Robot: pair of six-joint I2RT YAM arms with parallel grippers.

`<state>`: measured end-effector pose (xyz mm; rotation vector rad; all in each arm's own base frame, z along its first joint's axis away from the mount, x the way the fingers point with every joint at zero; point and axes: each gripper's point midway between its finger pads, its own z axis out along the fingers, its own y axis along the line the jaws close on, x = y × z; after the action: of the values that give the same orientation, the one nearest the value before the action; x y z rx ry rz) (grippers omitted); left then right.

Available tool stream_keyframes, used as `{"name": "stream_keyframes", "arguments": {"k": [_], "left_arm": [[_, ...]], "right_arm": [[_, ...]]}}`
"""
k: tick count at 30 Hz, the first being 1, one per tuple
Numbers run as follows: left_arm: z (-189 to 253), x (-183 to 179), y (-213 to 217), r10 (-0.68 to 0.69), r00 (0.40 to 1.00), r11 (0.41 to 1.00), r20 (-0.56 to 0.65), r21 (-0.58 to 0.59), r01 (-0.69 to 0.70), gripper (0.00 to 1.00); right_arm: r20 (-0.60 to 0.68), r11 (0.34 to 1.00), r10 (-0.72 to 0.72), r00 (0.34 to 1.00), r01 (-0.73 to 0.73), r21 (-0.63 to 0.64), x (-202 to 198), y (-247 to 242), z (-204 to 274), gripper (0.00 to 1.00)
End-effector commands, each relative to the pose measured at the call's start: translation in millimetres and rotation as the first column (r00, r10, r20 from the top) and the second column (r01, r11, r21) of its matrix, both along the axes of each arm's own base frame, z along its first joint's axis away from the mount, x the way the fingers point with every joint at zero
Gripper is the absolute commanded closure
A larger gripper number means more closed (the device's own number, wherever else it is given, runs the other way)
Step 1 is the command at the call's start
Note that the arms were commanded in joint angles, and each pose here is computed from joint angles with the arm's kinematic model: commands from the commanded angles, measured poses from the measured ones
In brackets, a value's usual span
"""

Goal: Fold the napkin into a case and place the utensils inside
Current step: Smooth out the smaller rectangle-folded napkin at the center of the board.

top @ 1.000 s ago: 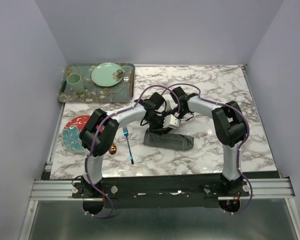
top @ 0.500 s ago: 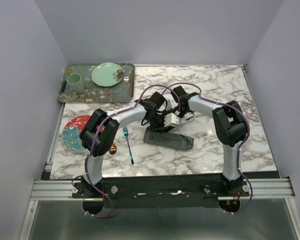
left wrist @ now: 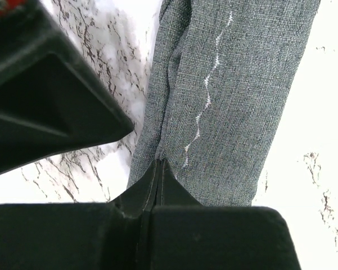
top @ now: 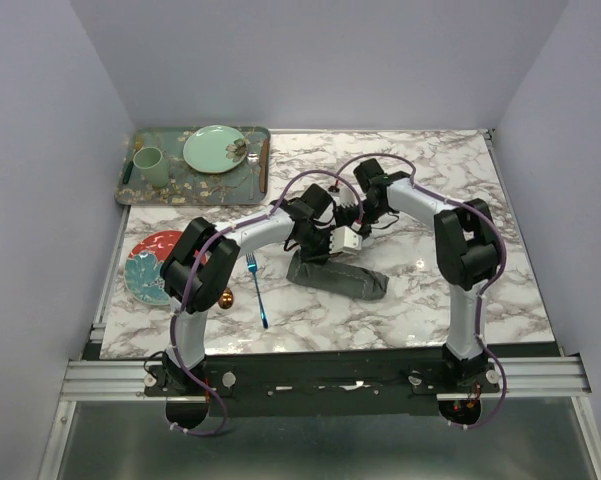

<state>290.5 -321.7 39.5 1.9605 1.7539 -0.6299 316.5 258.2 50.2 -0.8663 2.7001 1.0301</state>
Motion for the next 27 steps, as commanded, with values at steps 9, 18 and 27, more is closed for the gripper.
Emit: {"name": "stream_keyframes", "arguments": {"k": [9, 18, 27], "left_arm": [[13, 9, -13, 0.010, 0.998, 0.998, 0.061, -0.063, -0.006, 1.00], [10, 15, -17, 0.031, 0.997, 0.997, 0.074, -0.069, -0.026, 1.00], [-12, 11, -12, 0.003, 0.999, 1.000, 0.032, 0.011, -0.004, 1.00]], "right_arm": [[-0.168, 0.999, -0.025, 0.985, 0.019, -0.036, -11, 0, -39, 0.91], [-0.174, 1.000, 0.000, 0.985, -0.004, -0.022, -18, -1, -43, 0.99], [-0.110, 0.999, -0.003, 0.994, -0.002, -0.048, -7, -6, -32, 0.95]]}}
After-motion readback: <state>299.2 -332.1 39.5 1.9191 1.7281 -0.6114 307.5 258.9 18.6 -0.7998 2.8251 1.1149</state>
